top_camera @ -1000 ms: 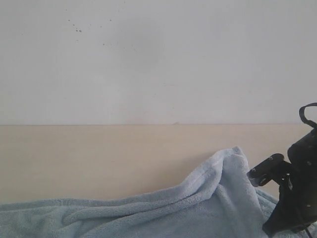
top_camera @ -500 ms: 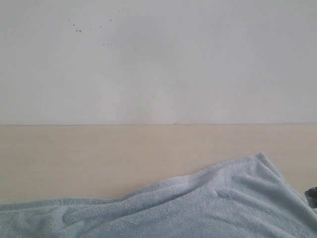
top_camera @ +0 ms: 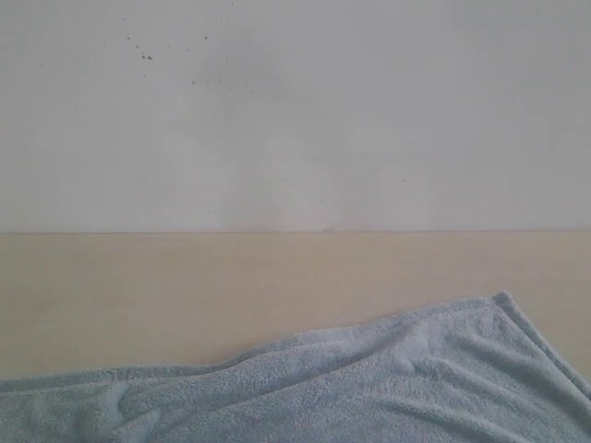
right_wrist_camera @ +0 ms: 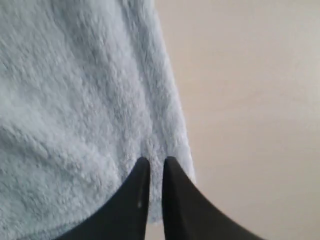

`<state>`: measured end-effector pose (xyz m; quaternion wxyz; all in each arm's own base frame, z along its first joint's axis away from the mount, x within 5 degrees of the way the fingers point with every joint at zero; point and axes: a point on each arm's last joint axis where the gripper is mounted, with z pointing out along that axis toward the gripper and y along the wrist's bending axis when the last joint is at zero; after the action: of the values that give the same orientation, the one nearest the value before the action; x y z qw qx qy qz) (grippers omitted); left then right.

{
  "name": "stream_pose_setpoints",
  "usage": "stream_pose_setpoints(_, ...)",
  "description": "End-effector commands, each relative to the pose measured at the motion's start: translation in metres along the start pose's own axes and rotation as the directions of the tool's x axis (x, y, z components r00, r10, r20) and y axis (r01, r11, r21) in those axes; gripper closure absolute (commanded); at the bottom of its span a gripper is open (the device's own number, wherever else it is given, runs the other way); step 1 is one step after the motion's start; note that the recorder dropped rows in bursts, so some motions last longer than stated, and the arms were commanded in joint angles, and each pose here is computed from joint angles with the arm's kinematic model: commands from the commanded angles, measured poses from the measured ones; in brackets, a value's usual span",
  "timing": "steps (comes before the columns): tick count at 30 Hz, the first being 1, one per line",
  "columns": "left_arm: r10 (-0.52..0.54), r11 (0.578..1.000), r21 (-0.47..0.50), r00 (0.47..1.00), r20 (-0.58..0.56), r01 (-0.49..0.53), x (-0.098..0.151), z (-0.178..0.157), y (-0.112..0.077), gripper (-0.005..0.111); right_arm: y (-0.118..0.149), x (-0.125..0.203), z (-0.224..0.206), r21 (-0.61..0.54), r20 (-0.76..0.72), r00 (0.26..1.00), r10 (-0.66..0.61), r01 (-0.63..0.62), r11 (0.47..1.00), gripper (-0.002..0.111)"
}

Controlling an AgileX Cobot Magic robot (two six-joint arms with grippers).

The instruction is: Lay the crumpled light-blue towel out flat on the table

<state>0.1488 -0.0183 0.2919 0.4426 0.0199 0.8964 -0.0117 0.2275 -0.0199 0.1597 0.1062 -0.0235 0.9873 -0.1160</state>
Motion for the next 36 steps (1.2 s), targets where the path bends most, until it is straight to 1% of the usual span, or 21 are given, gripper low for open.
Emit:
stream_pose_setpoints(1,0.004,1.0,0.011,1.0,0.001,-0.004,0.001,-0.001,-0.001,0.074,-0.007,-0.026,-0.023,0.011,0.176,0.982,-0.071,0.07,0.997,0.099)
stream_pose_setpoints(5,0.004,1.0,0.011,1.0,0.001,-0.004,0.001,-0.001,-0.001,0.074,-0.012,-0.058,-0.027,0.041,0.199,0.976,-0.089,0.082,0.996,0.099)
stream_pose_setpoints(7,0.005,1.0,0.012,1.0,0.001,-0.005,0.001,-0.001,-0.001,0.074,-0.012,-0.074,-0.027,0.025,0.212,0.975,-0.066,0.062,0.998,0.099)
stream_pose_setpoints(9,0.009,1.0,0.012,1.0,0.004,-0.009,0.001,-0.001,-0.002,0.074,-0.009,-0.089,-0.026,-0.004,0.219,0.973,-0.072,0.075,0.997,0.099)
stream_pose_setpoints(13,0.032,0.999,0.018,0.999,0.029,-0.032,-0.001,-0.001,-0.002,0.074,0.002,-0.112,-0.011,-0.098,0.189,0.975,-0.119,0.139,0.985,0.099)
stream_pose_setpoints(18,0.042,0.999,0.018,0.999,0.03,-0.042,-0.002,-0.001,-0.002,0.074,0.005,-0.138,0.009,-0.108,0.159,0.977,-0.139,0.157,0.982,0.099)
stream_pose_setpoints(22,0.072,0.997,0.017,0.997,0.031,-0.072,-0.002,-0.001,-0.002,0.074,0.008,-0.142,0.024,-0.126,0.111,0.982,-0.15,0.163,0.978,0.099)
stream_pose_setpoints(32,0.072,0.997,0.017,0.997,0.031,-0.072,-0.002,-0.001,-0.002,0.074,0.019,-0.144,0.043,-0.2,0.1,0.982,-0.163,0.18,0.963,0.099)
stream_pose_setpoints(36,0.072,0.997,0.017,0.997,0.031,-0.072,-0.002,-0.001,-0.002,0.074,0.02,-0.144,0.047,-0.2,0.102,0.981,-0.165,0.183,0.963,0.099)
